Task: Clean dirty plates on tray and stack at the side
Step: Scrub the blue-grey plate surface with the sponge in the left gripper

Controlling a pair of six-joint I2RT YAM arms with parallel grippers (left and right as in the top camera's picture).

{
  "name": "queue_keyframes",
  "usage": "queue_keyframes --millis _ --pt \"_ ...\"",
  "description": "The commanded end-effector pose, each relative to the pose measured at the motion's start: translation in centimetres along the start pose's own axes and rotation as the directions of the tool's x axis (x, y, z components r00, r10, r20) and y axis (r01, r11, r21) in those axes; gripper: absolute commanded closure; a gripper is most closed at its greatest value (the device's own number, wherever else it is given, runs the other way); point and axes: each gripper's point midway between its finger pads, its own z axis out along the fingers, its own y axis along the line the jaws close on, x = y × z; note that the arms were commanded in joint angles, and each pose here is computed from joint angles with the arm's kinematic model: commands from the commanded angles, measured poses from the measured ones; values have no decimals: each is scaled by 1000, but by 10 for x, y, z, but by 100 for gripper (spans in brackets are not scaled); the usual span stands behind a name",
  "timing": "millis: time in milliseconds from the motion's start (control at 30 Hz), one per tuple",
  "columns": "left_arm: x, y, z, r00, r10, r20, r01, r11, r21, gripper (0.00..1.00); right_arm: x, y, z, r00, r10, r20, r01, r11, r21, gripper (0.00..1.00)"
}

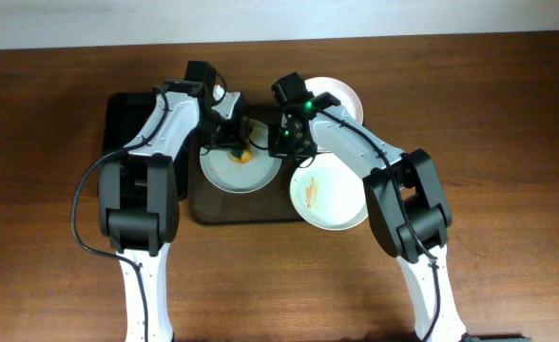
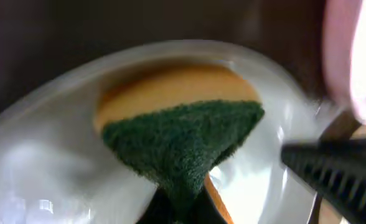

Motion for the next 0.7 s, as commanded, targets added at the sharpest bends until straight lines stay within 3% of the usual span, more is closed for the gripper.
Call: queue_keyframes --millis 0,67,167,233,333,433,533,600,667 --pt "-11 39 11 987 -144 72 155 969 -192 99 -3 -4 -3 1000 4 16 -4 1000 22 96" --pt "-14 70 0 978 -164 128 201 902 -383 99 -3 -4 -3 1000 4 15 -4 1000 20 96" --pt "3 94 -14 982 -166 95 190 805 -562 99 -3 -4 -3 1000 4 15 -4 1000 21 96" --pt "24 99 -19 975 -216 48 198 760 -619 99 -3 -4 -3 1000 4 15 -4 1000 20 96" --pt "48 92 -19 965 -259 -40 176 753 -634 99 -3 -4 -3 1000 4 15 -4 1000 20 96" --pt "78 66 -12 937 -301 -178 152 809 -568 99 -3 -4 -3 1000 4 15 -4 1000 20 96" --pt "84 22 6 935 -192 -297 90 941 -325 99 -3 -4 -3 1000 4 15 -4 1000 20 96" --pt "79 -4 15 945 -116 -305 67 984 -166 99 -3 -4 -3 1000 4 15 -4 1000 20 96" --pt "67 -10 21 959 -96 -265 68 991 -113 99 -3 -4 -3 1000 4 14 -4 1000 20 96"
